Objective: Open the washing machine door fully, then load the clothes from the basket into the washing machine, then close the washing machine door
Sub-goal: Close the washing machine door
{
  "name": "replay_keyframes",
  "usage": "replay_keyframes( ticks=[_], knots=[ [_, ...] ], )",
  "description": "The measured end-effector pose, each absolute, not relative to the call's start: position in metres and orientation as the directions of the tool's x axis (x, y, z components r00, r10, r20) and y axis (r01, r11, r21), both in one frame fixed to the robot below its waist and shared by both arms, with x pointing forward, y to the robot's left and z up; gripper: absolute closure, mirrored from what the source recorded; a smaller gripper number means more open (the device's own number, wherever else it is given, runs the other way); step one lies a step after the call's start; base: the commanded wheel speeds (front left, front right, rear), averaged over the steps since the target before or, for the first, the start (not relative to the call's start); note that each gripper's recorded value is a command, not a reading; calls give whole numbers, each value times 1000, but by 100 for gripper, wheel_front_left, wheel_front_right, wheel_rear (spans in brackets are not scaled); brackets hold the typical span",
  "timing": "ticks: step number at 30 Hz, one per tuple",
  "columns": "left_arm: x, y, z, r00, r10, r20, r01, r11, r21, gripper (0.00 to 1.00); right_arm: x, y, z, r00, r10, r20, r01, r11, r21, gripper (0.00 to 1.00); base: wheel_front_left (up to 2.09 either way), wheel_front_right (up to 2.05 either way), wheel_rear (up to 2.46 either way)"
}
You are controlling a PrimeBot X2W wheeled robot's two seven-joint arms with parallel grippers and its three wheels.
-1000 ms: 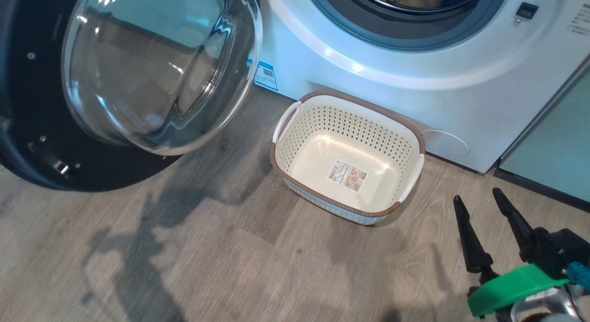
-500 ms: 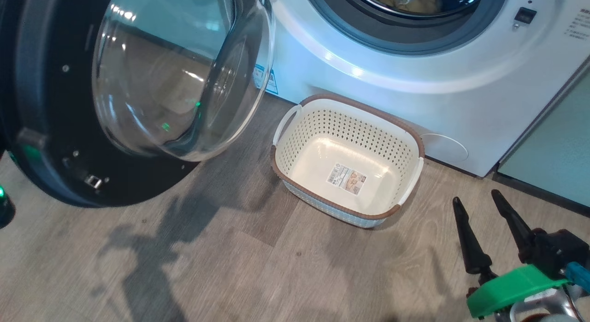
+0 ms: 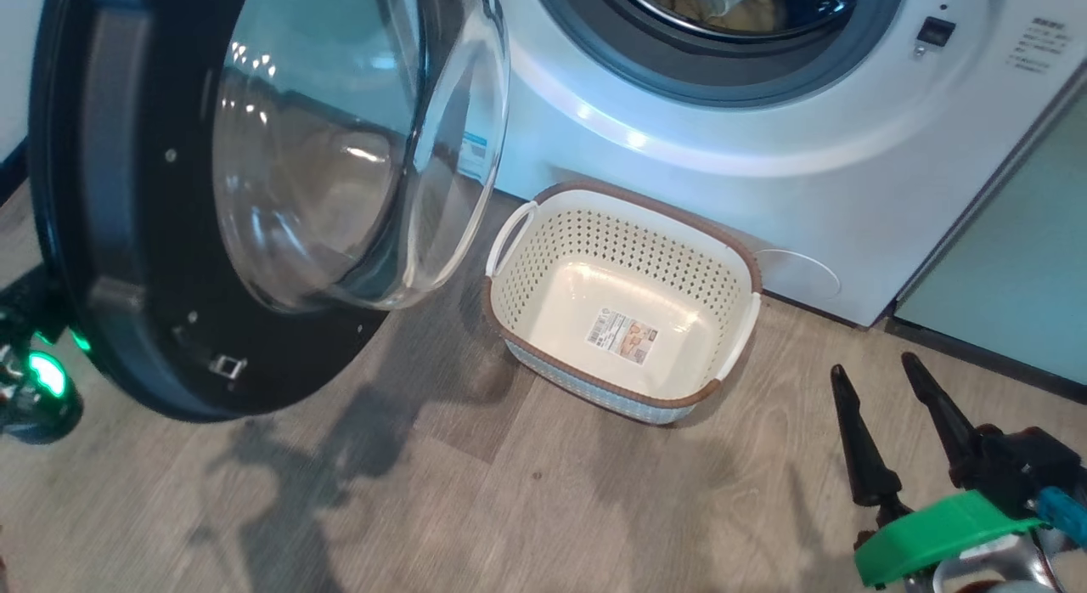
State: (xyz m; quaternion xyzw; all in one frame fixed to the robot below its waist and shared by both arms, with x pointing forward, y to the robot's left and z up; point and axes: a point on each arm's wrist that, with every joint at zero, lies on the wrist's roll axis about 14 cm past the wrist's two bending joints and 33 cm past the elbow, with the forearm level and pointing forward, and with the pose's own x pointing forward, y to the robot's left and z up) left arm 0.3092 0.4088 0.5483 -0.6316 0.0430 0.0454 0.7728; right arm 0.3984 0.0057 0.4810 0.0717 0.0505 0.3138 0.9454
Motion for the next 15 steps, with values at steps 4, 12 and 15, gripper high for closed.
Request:
replay_keyframes(
  ticks=[4,12,15],
  knots=[
    [311,396,548,993,-24,-117,-110,199,-974,100,397,2,483,807,589,-42,-575,801,167,0,0,0,0],
    [320,368,552,990,-112,-81,-59,184,-981,100,392,-9,487,835,551,-19,-539,823,180,0,0,0,0],
    [326,358,554,987,-145,-63,-38,170,-985,100,390,-15,489,848,530,-9,-520,835,180,0,0,0,0]
  ],
)
